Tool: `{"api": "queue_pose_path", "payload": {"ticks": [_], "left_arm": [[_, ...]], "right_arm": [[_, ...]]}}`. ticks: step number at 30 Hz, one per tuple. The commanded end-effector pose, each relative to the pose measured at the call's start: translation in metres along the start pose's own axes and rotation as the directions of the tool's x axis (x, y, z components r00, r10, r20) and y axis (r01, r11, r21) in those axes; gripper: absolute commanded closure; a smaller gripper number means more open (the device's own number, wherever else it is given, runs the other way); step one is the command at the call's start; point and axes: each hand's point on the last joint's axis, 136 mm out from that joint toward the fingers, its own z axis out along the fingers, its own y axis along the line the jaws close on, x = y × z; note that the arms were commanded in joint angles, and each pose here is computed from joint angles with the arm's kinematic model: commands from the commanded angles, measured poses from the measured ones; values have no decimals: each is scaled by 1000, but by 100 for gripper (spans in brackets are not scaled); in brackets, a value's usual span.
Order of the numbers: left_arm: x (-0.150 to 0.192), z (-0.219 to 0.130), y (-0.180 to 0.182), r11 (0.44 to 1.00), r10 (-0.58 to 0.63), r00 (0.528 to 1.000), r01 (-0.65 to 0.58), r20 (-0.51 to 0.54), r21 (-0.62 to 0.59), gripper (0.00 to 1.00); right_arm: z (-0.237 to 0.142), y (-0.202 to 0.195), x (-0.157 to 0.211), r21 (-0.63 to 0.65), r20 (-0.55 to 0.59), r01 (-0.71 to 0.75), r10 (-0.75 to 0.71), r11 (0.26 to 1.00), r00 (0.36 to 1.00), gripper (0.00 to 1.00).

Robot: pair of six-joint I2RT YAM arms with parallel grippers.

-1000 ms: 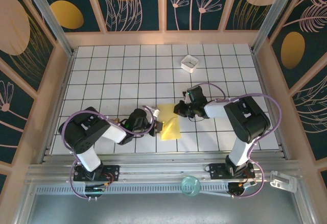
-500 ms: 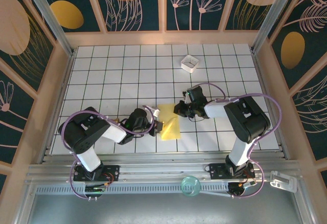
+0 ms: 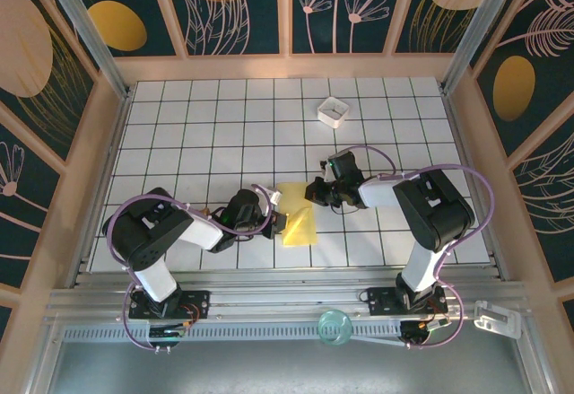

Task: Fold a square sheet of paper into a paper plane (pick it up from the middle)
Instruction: Fold the triangle a second time at the center of the table.

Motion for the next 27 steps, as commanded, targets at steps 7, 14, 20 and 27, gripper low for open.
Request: {"api": "queue_pose_path", "payload": {"ticks": [7, 14, 20, 27], "left_arm": [[19, -3, 21, 996, -20, 998, 15, -53, -86, 100], [28, -5, 25, 995, -27, 997, 19, -78, -95, 100], [33, -7, 26, 995, -31, 995, 22, -92, -102, 100], [35, -7, 29, 993, -31, 995, 19, -99, -113, 100]], "right_arm": [[3, -29, 12, 120, -28, -17, 20, 993, 999, 97], [-1, -7, 2, 46, -12, 2, -1, 999, 1000, 92], [-11, 19, -13, -16, 17, 25, -25, 1000, 1000, 88], [-38, 39, -33, -29, 90, 67, -64, 997, 994, 85]]}}
